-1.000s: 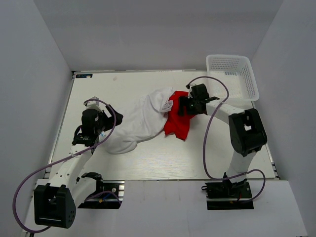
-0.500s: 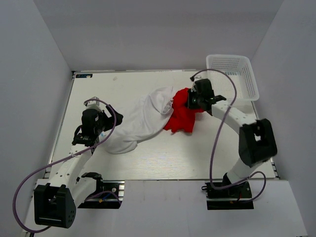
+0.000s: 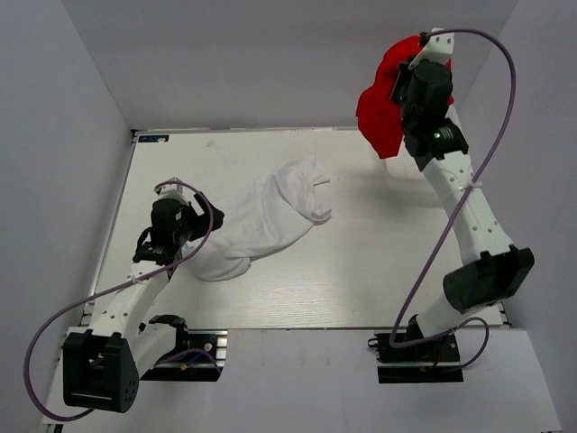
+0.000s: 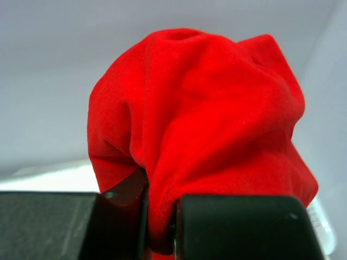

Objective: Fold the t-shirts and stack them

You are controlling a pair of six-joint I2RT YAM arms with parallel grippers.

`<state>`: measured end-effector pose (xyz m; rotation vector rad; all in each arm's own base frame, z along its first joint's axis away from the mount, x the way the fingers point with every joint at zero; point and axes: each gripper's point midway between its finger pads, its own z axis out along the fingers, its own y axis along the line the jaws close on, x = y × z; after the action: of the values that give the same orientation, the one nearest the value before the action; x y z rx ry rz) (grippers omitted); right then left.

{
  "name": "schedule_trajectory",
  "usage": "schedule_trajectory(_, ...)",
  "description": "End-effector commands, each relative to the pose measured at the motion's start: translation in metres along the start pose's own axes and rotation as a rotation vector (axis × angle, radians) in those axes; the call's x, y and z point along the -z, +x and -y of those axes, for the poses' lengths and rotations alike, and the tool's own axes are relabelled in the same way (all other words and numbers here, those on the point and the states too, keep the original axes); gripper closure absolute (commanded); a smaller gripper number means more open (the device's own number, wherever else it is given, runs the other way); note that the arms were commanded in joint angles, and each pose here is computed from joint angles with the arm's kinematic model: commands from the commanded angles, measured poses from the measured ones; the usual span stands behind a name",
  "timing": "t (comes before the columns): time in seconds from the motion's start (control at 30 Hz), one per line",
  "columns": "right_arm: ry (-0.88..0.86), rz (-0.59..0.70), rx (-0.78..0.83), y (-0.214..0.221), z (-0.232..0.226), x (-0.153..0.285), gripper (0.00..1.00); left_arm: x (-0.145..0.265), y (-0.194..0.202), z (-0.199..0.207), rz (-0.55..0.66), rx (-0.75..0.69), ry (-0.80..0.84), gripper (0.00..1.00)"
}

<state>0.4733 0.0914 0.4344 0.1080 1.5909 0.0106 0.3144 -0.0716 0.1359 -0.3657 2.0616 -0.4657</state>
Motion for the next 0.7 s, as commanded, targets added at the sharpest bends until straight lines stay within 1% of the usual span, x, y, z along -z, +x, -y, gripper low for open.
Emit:
schedule_trajectory(0.0, 0.186, -0.058, 0.072, 0.021, 0.043, -0.041, 1.0, 0.0, -0.02, -0.004, 0.041, 0.014, -0.066, 0.0)
schedule_trajectory(0.03, 0.197, -0.036, 0.048, 0.01, 0.047, -0.046, 1.0, -0.001, -0.018, -0.008, 0.027, 0.052, -0.099, 0.0)
schedule_trajectory(0.07, 0.229, -0.044, 0.043, 0.015, 0.059, -0.053, 1.0, 0.0, -0.021, -0.009, 0.035, 0.065, -0.112, 0.0)
schedule_trajectory(0.1, 0.28, -0.095, 0.052, 0.042, 0.076, -0.072, 1.0, 0.0, -0.019, -0.009, 0.028, 0.081, -0.117, 0.0)
schedule_trajectory(0.13, 0.32, -0.111, 0.008, 0.045, 0.093, -0.076, 1.0, 0.0, -0.012, -0.013, 0.002, 0.098, -0.134, 0.0)
schedule_trajectory(0.17, 0.321, -0.173, 0.006, 0.075, 0.096, -0.092, 1.0, 0.0, -0.009, -0.013, -0.007, 0.131, -0.141, 0.0)
schedule_trajectory(0.2, 0.34, -0.221, -0.031, 0.092, 0.104, -0.095, 1.0, 0.002, -0.009, -0.015, -0.005, 0.147, -0.157, 0.0)
schedule_trajectory(0.23, 0.383, -0.27, -0.046, 0.101, 0.129, -0.096, 1.0, 0.003, -0.004, -0.017, -0.02, 0.167, -0.168, 0.0)
schedule_trajectory(0.27, 0.381, -0.359, -0.076, 0.133, 0.132, -0.105, 1.0, 0.009, 0.001, -0.024, -0.024, 0.194, -0.207, 0.0)
schedule_trajectory(0.3, 0.389, -0.365, -0.12, 0.133, 0.135, -0.108, 1.0, 0.012, 0.004, -0.027, -0.03, 0.21, -0.229, 0.0)
schedule_trajectory(0.33, 0.392, -0.395, -0.135, 0.142, 0.143, -0.108, 0.75, 0.015, 0.011, -0.033, -0.046, 0.224, -0.257, 0.0)
schedule_trajectory(0.37, 0.386, -0.45, -0.133, 0.161, 0.141, -0.107, 0.41, 0.022, 0.024, -0.045, -0.086, 0.234, -0.324, 0.0)
schedule_trajectory(0.4, 0.323, -0.484, -0.155, 0.167, 0.129, -0.106, 0.17, 0.027, 0.029, -0.049, -0.096, 0.266, -0.356, 0.0)
schedule_trajectory(0.43, 0.295, -0.507, -0.155, 0.173, 0.124, -0.104, 0.1, 0.031, 0.036, -0.055, -0.118, 0.277, -0.388, 0.0)
schedule_trajectory(0.47, 0.263, -0.5, -0.161, 0.162, 0.119, -0.097, 0.1, 0.035, 0.043, -0.058, -0.144, 0.286, -0.411, 0.0)
schedule_trajectory(0.5, 0.25, -0.528, -0.157, 0.173, 0.118, -0.092, 0.1, 0.042, 0.051, -0.063, -0.173, 0.29, -0.447, 0.0)
schedule_trajectory(0.53, 0.167, -0.515, -0.173, 0.161, 0.098, -0.086, 0.1, 0.045, 0.055, -0.065, -0.187, 0.302, -0.461, 0.0)
schedule_trajectory(0.57, 0.118, -0.48, -0.178, 0.149, 0.087, -0.08, 0.1, 0.048, 0.063, -0.069, -0.205, 0.3, -0.476, 0.0)
schedule_trajectory(0.63, 0.018, -0.529, -0.157, 0.174, 0.066, -0.065, 0.1, 0.055, 0.077, -0.075, -0.238, 0.334, -0.514, 0.0)
schedule_trajectory(0.67, -0.049, -0.456, -0.156, 0.143, 0.042, -0.049, 0.1, 0.058, 0.083, -0.083, -0.245, 0.337, -0.551, 0.0)
